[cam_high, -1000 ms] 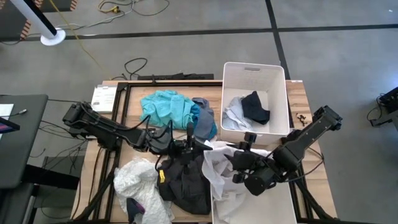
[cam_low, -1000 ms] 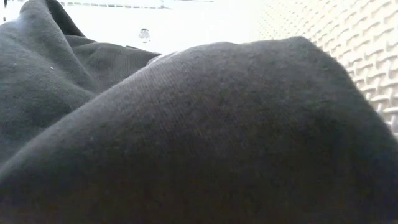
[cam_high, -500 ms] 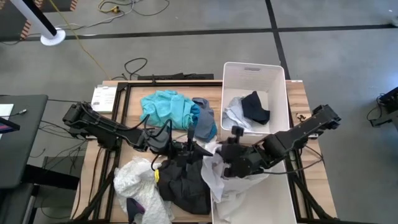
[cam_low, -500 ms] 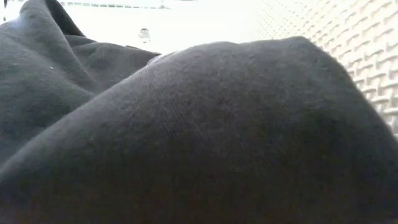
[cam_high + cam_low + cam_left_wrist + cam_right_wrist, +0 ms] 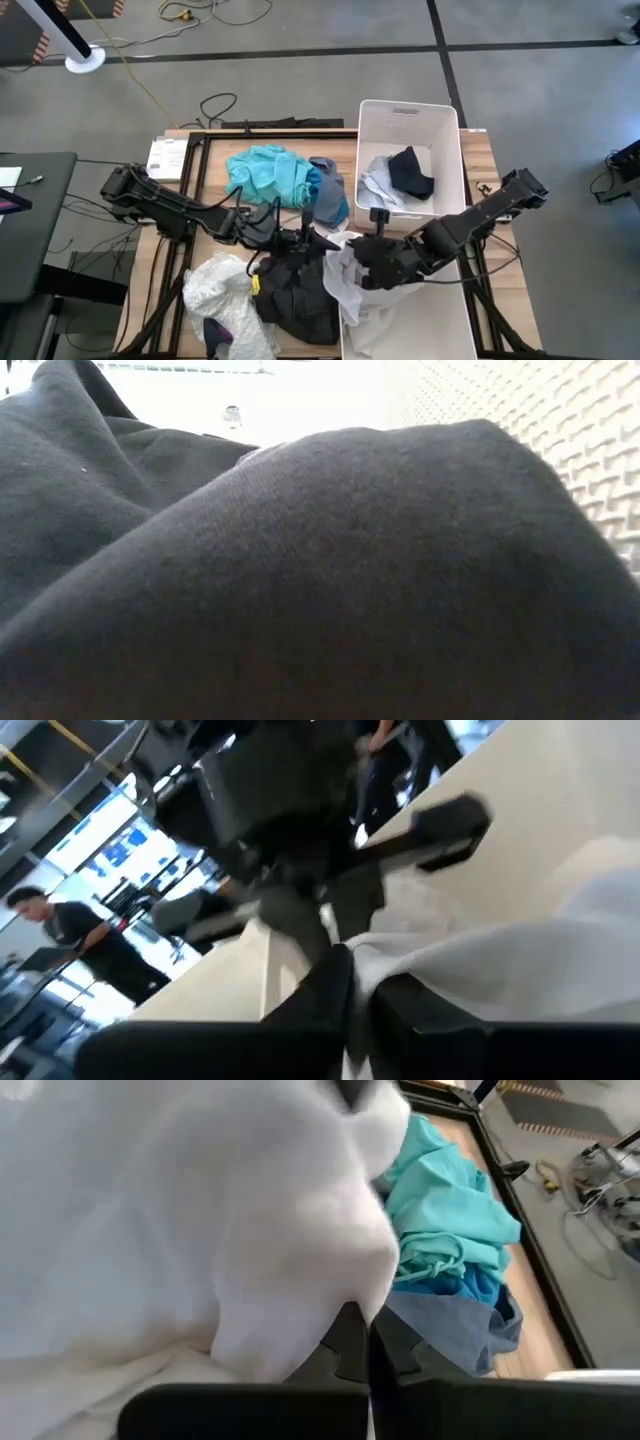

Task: Sort clothes
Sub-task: Put the top white shirt into the bottom white laundry bin

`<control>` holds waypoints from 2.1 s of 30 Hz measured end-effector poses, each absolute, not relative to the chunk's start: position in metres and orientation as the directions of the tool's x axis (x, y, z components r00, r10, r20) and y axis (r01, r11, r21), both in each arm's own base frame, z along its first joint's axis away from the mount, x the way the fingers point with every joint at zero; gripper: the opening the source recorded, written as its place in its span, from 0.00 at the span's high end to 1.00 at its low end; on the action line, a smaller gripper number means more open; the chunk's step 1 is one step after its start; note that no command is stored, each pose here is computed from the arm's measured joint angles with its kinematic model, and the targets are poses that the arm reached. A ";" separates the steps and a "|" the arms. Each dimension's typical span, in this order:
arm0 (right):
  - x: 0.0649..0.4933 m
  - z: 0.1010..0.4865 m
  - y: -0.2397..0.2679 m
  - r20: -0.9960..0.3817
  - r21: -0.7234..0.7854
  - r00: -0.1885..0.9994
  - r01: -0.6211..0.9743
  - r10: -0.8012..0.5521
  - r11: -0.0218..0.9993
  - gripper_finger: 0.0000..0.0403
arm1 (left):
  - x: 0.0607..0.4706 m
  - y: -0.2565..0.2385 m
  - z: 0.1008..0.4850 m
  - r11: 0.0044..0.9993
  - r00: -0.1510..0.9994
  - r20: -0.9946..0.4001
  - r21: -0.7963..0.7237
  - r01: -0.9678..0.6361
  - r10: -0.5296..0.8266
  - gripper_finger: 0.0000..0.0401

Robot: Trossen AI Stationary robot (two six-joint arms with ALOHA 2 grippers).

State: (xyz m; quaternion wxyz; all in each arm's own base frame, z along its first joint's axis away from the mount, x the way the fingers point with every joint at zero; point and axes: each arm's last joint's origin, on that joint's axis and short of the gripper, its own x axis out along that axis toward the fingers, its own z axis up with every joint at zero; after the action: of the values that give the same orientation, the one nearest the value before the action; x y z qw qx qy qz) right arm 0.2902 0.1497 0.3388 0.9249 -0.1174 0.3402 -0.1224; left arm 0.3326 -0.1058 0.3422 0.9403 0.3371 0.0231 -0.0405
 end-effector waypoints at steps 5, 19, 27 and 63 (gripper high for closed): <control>0.274 0.351 0.161 -0.583 -0.353 0.734 0.158 -0.348 0.922 1.00 | 0.319 -0.107 0.352 0.757 0.996 -0.087 0.649 0.076 -0.025 0.81; 0.209 0.378 0.220 -0.562 -0.301 0.799 0.044 -0.215 0.952 1.00 | 0.263 -0.089 0.371 0.842 0.962 -0.273 0.520 0.140 0.008 0.60; 0.175 0.377 0.239 -0.600 -0.139 0.789 0.064 -0.135 0.988 1.00 | 0.252 -0.083 0.355 0.871 0.889 -0.448 0.469 0.147 0.092 0.60; 0.263 0.249 0.170 -0.886 0.147 0.460 0.139 0.068 0.979 1.00 | 0.252 -0.077 0.306 0.872 0.830 -0.544 0.459 0.172 0.123 0.60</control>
State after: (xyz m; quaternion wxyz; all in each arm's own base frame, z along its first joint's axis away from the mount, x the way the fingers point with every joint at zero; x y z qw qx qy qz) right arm 0.2630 0.1697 0.2489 0.8484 0.0995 0.5194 -0.0210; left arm 0.2519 -0.0772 0.3061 0.9224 0.2531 0.2914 -0.0133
